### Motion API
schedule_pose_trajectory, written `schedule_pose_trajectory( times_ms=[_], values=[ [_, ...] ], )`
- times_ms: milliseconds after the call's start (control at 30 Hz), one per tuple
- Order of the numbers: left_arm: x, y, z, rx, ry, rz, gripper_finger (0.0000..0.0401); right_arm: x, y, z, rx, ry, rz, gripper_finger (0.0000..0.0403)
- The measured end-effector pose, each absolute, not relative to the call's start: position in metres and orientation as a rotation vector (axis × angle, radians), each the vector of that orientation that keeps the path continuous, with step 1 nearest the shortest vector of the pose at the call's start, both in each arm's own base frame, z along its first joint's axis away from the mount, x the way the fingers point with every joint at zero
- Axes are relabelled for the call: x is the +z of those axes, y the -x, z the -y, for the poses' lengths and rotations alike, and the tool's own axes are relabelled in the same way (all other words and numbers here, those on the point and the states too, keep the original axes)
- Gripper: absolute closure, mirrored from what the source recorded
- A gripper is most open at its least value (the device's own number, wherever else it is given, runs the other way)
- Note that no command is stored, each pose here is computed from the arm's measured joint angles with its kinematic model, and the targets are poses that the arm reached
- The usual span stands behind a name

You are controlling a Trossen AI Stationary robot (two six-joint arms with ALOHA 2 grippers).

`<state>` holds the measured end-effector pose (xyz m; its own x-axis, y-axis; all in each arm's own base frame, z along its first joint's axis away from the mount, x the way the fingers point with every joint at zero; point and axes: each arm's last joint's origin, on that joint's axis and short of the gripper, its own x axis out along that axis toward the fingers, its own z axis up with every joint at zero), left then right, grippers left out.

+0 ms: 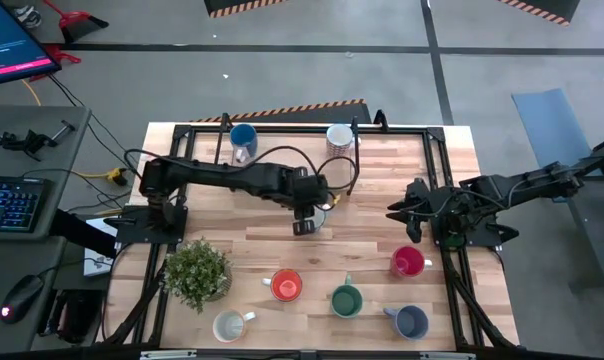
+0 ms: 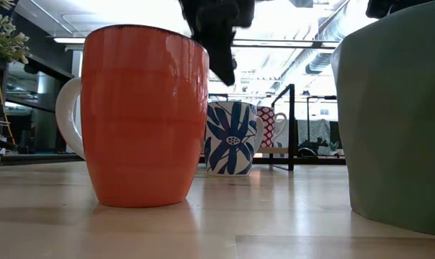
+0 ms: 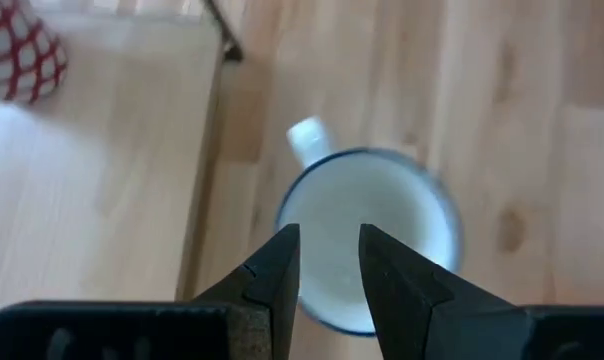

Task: Place coffee mugs
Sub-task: Put the blue pattern mug on the shelf

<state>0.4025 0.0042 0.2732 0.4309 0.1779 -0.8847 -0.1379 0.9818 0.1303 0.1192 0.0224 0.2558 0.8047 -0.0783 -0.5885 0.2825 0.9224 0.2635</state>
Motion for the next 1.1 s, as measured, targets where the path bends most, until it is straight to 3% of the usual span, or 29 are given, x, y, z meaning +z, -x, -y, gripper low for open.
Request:
schedule_pose_trajectory(
  times_ms=[333, 1100],
  values=[
    [0.248, -0.407, -0.028, 0.244, -0.005, -1.215, 0.0304, 0.256, -0.119, -0.023, -0.190, -0.354, -0.608, 0.0304],
    [0.243, -0.409, -0.029, 0.187, 0.045, -1.224, 0.0304, 0.256, -0.119, -0.023, -0.189, -0.354, -0.609, 0.0304]
  ],
)
